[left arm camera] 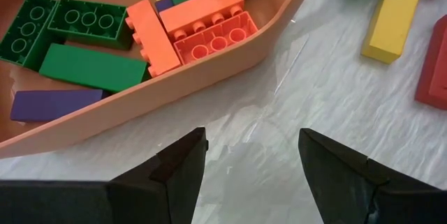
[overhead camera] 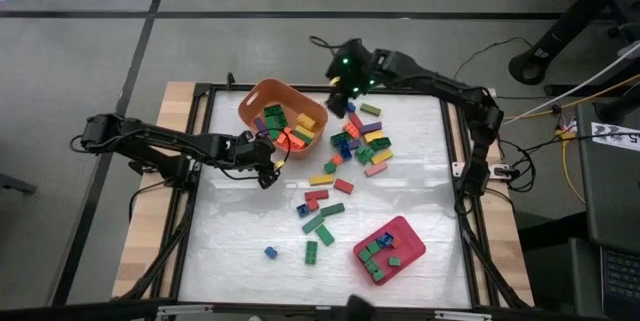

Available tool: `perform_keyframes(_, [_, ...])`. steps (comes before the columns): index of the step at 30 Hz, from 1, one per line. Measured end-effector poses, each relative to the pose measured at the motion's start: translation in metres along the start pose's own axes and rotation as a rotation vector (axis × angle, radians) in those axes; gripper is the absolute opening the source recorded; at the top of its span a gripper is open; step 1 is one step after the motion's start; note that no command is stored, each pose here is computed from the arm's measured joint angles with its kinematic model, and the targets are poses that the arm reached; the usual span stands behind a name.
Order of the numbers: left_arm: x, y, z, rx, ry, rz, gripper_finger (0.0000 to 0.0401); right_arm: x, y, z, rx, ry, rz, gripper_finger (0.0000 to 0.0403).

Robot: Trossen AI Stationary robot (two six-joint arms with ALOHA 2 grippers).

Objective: Sort blocks by size
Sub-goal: Put the large dark blue block into the orange bin

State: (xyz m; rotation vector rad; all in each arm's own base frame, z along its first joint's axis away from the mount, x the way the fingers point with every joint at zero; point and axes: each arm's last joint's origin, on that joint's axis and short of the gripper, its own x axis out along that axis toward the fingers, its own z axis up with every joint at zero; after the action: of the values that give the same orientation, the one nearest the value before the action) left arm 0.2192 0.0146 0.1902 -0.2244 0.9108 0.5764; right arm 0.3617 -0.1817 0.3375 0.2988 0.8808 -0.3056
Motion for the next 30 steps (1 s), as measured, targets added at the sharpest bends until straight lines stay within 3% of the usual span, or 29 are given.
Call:
perform_keyframes(6, [0.000, 0.000, 0.000, 0.000, 0.000, -0.001, 0.0217, 0.005, -0.048, -0.029, -0.077, 0.253, -0.179, 0.0207])
perform_keyframes(16, [0.000, 0.000, 0.000, 0.003, 0.000, 0.000, 0.0217, 0.033, -0.102, -0.070, -0.034, 0.335, -0.176, 0.0205])
perform_keyframes(30, [0.000, 0.000, 0.000, 0.002, -0.001, -0.001, 0.0217, 0.068, -0.113, -0.108, -0.040, 0.345, -0.183, 0.0205])
